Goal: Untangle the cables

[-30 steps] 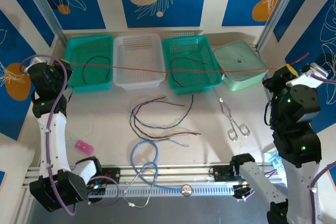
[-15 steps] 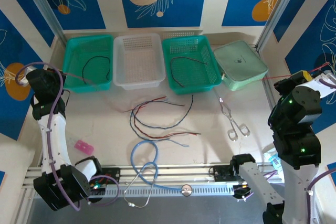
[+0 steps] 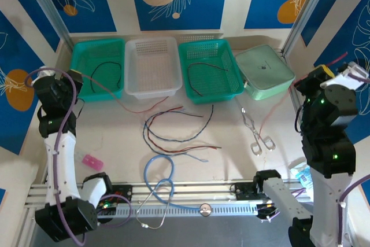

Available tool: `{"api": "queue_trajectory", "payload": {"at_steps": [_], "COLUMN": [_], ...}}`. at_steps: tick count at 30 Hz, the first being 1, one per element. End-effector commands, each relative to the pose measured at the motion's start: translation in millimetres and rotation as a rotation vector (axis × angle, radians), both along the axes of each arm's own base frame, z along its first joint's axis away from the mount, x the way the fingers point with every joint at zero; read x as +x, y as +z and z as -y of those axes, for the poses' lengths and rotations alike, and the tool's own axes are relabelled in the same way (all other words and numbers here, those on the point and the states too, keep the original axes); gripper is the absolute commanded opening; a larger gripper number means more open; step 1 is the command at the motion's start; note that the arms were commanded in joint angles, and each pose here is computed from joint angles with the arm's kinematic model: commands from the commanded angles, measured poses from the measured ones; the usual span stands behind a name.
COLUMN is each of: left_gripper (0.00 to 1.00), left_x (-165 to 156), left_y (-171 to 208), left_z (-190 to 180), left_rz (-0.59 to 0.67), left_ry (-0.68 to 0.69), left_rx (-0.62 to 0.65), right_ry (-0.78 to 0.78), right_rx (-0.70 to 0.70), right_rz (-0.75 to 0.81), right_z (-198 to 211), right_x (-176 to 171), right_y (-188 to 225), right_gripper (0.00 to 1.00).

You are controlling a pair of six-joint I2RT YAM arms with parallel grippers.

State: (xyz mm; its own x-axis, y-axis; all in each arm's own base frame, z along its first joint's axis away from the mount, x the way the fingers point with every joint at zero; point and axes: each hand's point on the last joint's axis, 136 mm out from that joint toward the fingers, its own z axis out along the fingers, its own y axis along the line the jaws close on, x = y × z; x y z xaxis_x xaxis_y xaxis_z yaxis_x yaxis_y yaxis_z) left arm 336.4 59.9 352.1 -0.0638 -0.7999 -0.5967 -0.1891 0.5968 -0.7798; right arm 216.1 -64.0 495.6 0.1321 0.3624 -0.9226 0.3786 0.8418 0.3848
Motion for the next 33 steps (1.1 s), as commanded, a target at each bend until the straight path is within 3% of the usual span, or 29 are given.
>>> {"api": "queue_trajectory", "payload": {"at_steps": [1,12,15,21,27,33], "left_gripper": [0.00,0.00,0.00,0.00,0.00,0.00], "left_x": [-17,-30,-33,-37,-41,-43], "left_y": [38,41,50,71,72,68], "left_z": [23,86,92,97,97,96], "left_rz": [0.079,0.078,0.103,0.140,0.148,0.139], "left_ry": [-0.073,-0.280,-0.290,-0.318,-0.321,-0.318], "left_rx": [0.084,0.130,0.154,0.184,0.187,0.204], "right_ry": [0.145,0.413,0.484,0.479,0.475,0.421], "right_rx": [0.051,0.144,0.086,-0.020,-0.063,-0.180], "right_rz": [0.113,0.317,0.351,0.425,0.378,0.152], "right_z": [-23,-79,-109,-135,-151,-171], "right_x": [10,61,80,118,177,256], "right_y": [35,120,144,178,172,95], "right_gripper": [0.00,0.00,0.00,0.00,0.00,0.00]}}
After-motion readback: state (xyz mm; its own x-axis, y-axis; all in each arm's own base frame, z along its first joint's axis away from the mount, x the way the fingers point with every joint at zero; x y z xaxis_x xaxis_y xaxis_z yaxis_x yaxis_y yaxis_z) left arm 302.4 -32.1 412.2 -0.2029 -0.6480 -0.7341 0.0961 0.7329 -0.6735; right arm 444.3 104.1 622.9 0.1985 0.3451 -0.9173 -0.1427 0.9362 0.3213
